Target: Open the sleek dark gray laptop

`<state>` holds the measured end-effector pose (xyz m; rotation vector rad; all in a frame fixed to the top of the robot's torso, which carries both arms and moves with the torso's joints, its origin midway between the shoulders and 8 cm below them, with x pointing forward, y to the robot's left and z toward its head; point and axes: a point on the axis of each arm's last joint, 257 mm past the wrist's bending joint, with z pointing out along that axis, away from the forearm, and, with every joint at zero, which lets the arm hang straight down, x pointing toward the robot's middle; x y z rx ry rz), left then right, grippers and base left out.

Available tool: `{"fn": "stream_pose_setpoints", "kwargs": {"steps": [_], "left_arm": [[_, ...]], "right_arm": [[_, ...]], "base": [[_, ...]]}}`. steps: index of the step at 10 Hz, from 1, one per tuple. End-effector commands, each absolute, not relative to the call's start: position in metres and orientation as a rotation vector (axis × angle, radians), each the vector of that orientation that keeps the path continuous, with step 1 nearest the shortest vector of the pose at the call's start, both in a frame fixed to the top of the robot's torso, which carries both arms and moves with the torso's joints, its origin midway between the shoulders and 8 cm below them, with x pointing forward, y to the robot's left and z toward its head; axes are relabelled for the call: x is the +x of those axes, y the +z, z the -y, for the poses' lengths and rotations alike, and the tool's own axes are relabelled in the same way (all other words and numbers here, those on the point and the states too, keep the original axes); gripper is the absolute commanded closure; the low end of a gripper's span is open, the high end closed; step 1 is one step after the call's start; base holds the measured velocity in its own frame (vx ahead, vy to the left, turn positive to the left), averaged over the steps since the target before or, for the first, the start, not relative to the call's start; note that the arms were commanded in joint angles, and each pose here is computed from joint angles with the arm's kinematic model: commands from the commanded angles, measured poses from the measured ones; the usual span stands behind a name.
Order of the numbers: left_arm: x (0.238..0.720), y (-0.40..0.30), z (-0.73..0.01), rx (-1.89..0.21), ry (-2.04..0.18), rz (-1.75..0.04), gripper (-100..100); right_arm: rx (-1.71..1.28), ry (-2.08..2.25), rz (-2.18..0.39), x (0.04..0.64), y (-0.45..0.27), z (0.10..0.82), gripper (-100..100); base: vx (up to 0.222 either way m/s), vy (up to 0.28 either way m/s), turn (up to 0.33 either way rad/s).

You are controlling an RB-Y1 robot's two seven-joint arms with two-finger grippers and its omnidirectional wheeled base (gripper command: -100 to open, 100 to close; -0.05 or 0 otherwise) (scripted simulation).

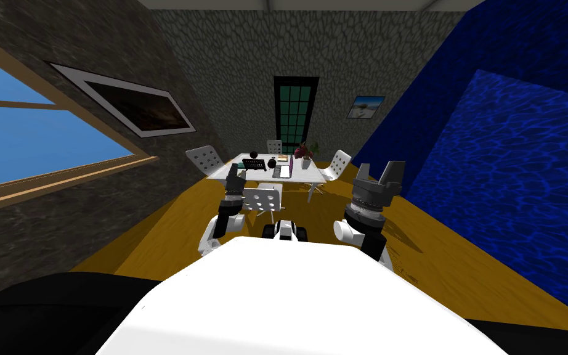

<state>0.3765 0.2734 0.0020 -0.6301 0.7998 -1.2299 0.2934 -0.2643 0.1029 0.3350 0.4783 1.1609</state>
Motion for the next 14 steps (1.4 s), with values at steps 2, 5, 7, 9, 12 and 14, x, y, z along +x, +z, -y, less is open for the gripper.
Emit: {"fn": "stream_pose_setpoints", "kwargs": {"steps": [2,5,7,9,12,14], "left_arm": [[0.398,-0.02,-0.276,-0.634,-1.148,-0.907,-100],[0.415,-0.04,-0.281,-0.65,-1.066,-0.987,-100],[0.42,-0.047,-0.284,-0.656,-1.038,-1.011,-100],[0.43,-0.06,-0.29,-0.67,-0.982,-1.055,-100],[0.442,-0.079,-0.299,-0.69,-0.904,-1.11,-100],[0.447,-0.089,-0.307,-0.701,-0.857,-1.139,-100]], "right_arm": [[0.335,1.161,-0.478,0.293,0.103,0.264,0],[0.335,1.161,-0.478,0.293,0.103,0.264,0],[0.335,1.161,-0.478,0.293,0.103,0.264,0],[0.335,1.161,-0.478,0.293,0.103,0.264,0],[0.335,1.161,-0.478,0.293,0.103,0.264,0],[0.335,1.161,-0.478,0.293,0.103,0.264,0]], "base": [[-0.007,-0.235,-0.062],[0.002,-0.254,-0.065],[-0.013,-0.227,-0.018],[0.051,-0.258,-0.056],[0.07,-0.262,-0.042],[0.069,-0.264,-0.015]]}}
